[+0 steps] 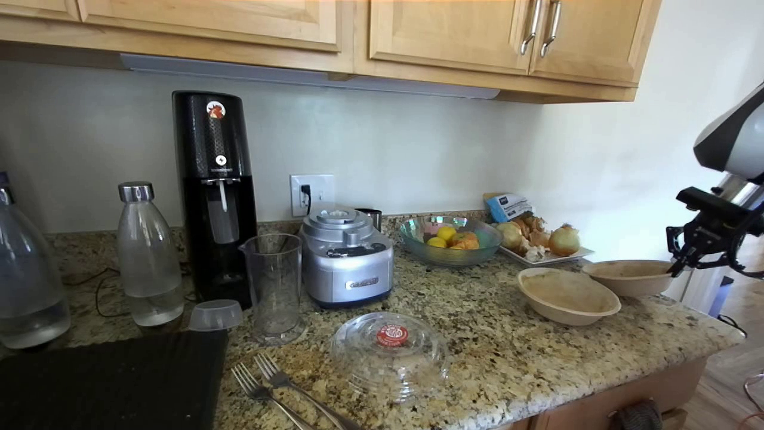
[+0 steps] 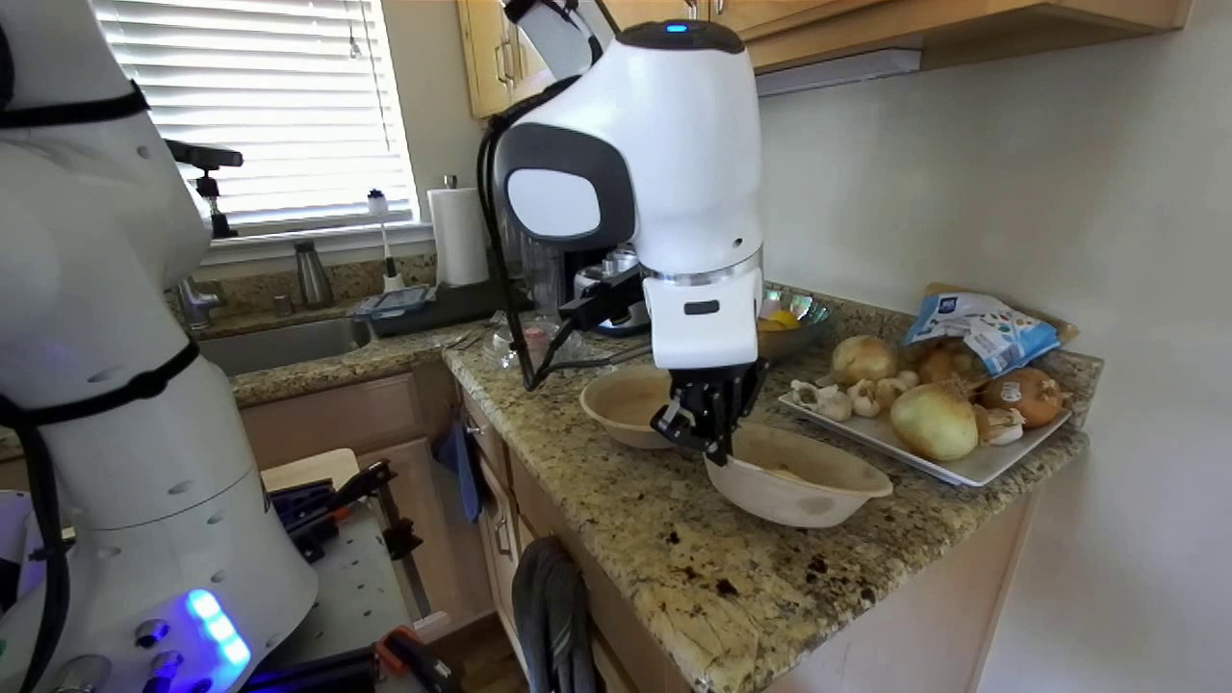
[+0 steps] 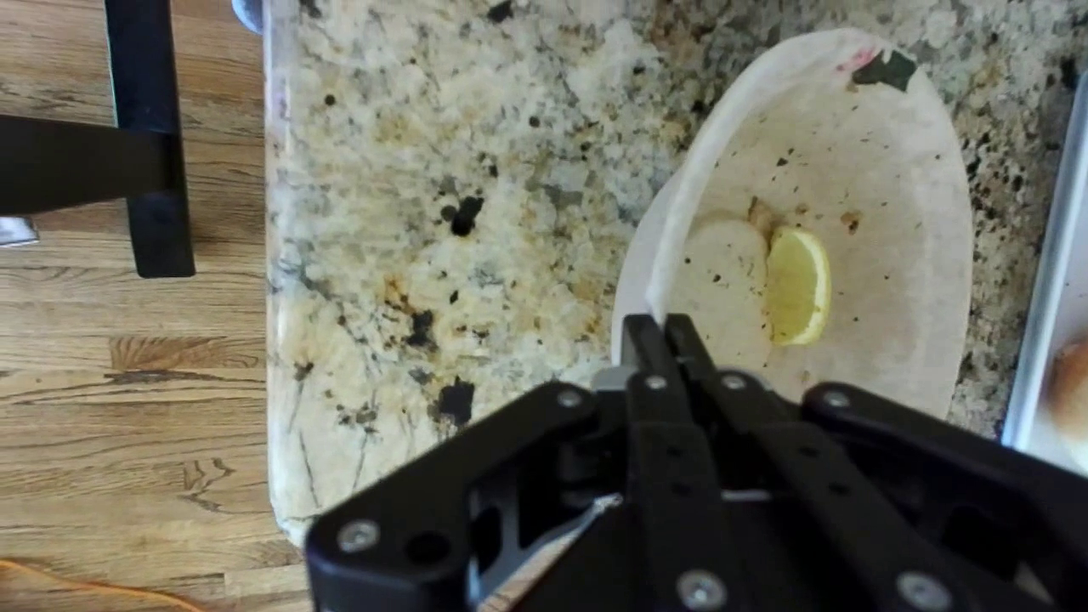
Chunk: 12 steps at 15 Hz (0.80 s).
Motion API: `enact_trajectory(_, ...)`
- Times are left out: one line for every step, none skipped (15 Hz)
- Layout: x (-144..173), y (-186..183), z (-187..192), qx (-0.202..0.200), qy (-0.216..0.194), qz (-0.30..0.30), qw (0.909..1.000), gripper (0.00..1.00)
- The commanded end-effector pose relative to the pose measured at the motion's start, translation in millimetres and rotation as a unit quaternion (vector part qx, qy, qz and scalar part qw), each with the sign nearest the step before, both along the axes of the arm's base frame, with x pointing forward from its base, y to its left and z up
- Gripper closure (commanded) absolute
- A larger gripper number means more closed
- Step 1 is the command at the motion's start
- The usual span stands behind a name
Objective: Unstack the bowls
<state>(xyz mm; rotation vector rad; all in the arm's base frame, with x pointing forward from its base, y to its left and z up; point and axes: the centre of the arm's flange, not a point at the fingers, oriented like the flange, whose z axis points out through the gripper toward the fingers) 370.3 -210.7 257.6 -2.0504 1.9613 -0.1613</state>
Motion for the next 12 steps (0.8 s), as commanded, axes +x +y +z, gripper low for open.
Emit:
enact_trajectory(-5, 4, -12, 0.02, -0.011, 0.005, 0.9997, 0.98)
enact_trajectory(-5, 6, -14, 0.023, -0.012, 0.008, 0.9996, 0.98)
enact_trajectory(-5, 7, -16, 0.027, -0.009, 0.013, 0.9995, 0.98)
enact_trajectory(-6, 9, -19, 0.03, -0.006, 0.019, 0.9993, 0.98)
enact_trajectory(-6, 12, -22, 0.035, -0.003, 0.03, 0.9989, 0.99)
enact_trajectory(-6, 15, -24, 0.038, 0.0, 0.04, 0.9985, 0.99)
enact_trajectory(-6, 17, -29, 0.038, 0.004, 0.051, 0.998, 0.99)
enact_trajectory(-5, 19, -32, 0.04, 0.009, 0.062, 0.9972, 0.99)
enact_trajectory(-3, 20, -36, 0.04, 0.011, 0.067, 0.9969, 0.99)
enact_trajectory(-2, 20, -39, 0.037, 0.011, 0.071, 0.9968, 0.99)
enact_trajectory(-1, 20, -41, 0.036, 0.011, 0.074, 0.9965, 0.99)
enact_trajectory(0, 20, -42, 0.033, 0.011, 0.079, 0.9963, 0.99)
